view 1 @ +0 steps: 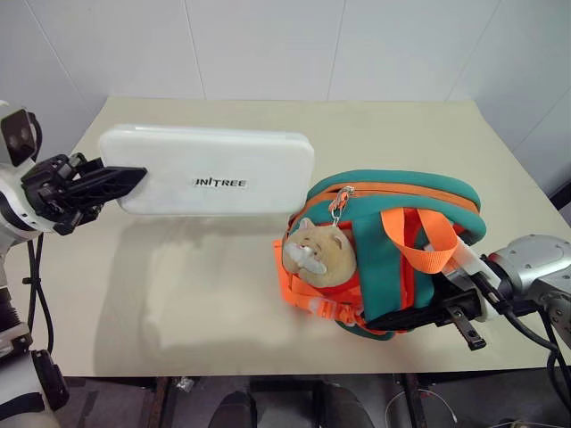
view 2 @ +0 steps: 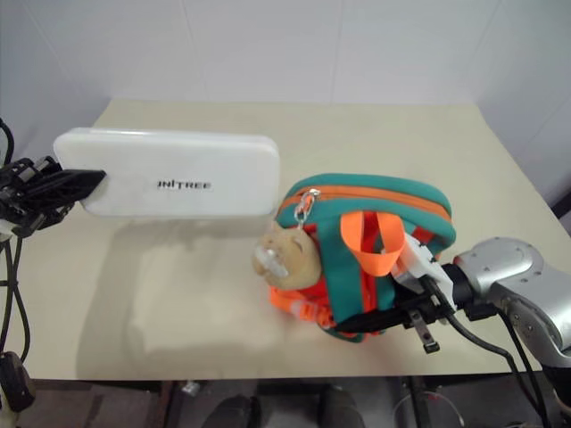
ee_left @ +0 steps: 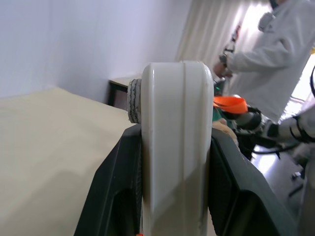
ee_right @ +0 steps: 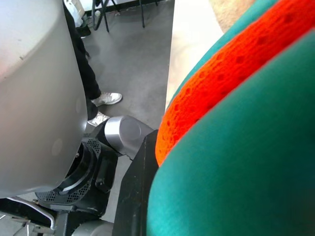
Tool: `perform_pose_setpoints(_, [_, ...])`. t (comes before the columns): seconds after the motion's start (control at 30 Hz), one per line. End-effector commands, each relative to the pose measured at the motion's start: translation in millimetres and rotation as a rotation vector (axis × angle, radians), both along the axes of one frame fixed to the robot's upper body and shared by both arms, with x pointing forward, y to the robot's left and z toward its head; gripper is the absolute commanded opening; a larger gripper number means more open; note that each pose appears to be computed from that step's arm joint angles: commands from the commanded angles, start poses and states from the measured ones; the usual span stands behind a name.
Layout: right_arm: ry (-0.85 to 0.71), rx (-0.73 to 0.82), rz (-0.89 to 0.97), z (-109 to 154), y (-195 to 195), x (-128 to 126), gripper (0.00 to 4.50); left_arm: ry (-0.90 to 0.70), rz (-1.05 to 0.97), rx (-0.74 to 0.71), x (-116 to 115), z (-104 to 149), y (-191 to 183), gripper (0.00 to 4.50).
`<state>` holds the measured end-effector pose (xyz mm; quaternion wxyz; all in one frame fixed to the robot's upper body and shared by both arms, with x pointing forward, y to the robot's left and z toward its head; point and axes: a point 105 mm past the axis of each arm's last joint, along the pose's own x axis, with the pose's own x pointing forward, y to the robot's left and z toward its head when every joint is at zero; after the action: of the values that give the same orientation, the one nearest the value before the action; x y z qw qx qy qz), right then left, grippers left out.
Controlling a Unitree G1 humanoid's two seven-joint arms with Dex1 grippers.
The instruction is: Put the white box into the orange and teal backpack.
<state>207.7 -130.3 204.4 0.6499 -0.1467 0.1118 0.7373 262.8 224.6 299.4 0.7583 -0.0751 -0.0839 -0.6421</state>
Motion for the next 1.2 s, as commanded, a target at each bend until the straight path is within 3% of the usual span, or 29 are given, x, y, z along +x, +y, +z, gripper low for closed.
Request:
perform_pose_setpoints(0.03, [-0.037,0.008,0.008,5,1,0,0.59,-0.057,-0.047,0.016,-7,8,-3,1.33])
perform_pose_setpoints(0.2, [-0.037,0.017,0.001,4,3,-3,0.59,-0.046,-0.050,0.056,2,-2,-4,1.33])
perform_pose_setpoints(0.47, [-0.028,0.022,-0.015,3,2,-8,0.59,-0.107,-0.030,0.093,11,12,2,1.33])
perform_pose_setpoints(0.77, [-0.031,0.026,-0.021,3,2,-6,0.59,-0.105,-0.141,0.186,10,2,-14,1.33])
perform_pose_setpoints(1.03, [-0.035,0.030,-0.029,3,2,-4,0.59,-0.158,-0.059,0.199,26,11,-6,1.33])
perform_pose_setpoints(1.2, [-0.041,0.033,-0.035,3,2,-2,0.59,-0.167,-0.116,0.205,27,12,-15,1.33])
